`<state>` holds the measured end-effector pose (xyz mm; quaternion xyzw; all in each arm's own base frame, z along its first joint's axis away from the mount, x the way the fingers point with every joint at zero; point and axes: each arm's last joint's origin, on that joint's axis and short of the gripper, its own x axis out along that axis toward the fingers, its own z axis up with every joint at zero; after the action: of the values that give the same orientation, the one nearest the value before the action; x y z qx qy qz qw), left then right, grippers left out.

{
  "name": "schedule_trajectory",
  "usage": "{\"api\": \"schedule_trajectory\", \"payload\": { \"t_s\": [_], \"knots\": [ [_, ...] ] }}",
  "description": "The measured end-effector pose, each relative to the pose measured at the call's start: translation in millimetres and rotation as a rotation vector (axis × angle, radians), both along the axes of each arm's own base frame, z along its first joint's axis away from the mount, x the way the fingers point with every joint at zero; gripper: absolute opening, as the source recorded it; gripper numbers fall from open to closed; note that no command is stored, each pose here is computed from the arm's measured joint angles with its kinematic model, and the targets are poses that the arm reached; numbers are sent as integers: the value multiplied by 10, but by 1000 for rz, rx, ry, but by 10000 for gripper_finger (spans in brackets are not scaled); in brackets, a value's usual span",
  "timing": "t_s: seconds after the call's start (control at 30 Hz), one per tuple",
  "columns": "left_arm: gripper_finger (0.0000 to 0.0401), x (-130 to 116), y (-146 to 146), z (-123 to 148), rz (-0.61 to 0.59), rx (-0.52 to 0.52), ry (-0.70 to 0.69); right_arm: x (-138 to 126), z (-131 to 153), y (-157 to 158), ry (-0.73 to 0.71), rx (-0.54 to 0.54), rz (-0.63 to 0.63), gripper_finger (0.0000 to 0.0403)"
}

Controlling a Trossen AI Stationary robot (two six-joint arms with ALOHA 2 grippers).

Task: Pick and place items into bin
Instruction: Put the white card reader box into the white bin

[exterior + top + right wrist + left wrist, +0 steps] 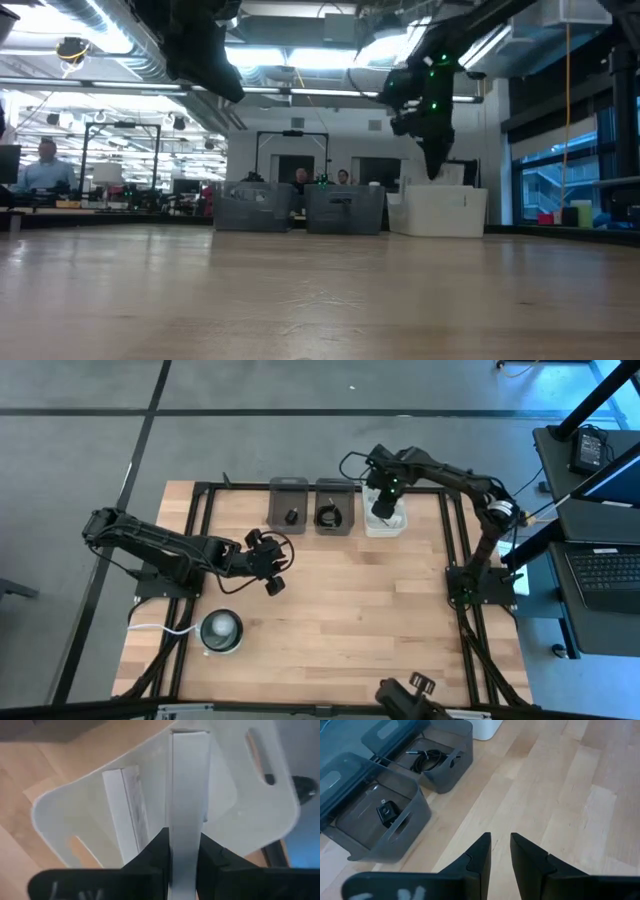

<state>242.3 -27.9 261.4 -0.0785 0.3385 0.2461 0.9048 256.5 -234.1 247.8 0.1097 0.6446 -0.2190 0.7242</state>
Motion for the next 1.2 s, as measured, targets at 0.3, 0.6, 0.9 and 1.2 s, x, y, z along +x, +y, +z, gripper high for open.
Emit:
{"api": "schedule_trajectory", "payload": {
  "t_s": [0.3, 0.6, 0.9, 1.2],
  "knots": [
    [67, 1, 0, -1, 0, 0, 1, 92, -321, -84, 71, 59, 5, 59],
    [65, 1, 0, -1, 0, 0, 1, 126, -358, -115, 53, 42, 3, 62],
    [67, 1, 0, -1, 0, 0, 1, 113, -358, -133, 51, 40, -4, 109],
    [63, 0, 0, -1, 0, 0, 1, 75, -342, -120, 121, 31, -11, 130]
  ]
}}
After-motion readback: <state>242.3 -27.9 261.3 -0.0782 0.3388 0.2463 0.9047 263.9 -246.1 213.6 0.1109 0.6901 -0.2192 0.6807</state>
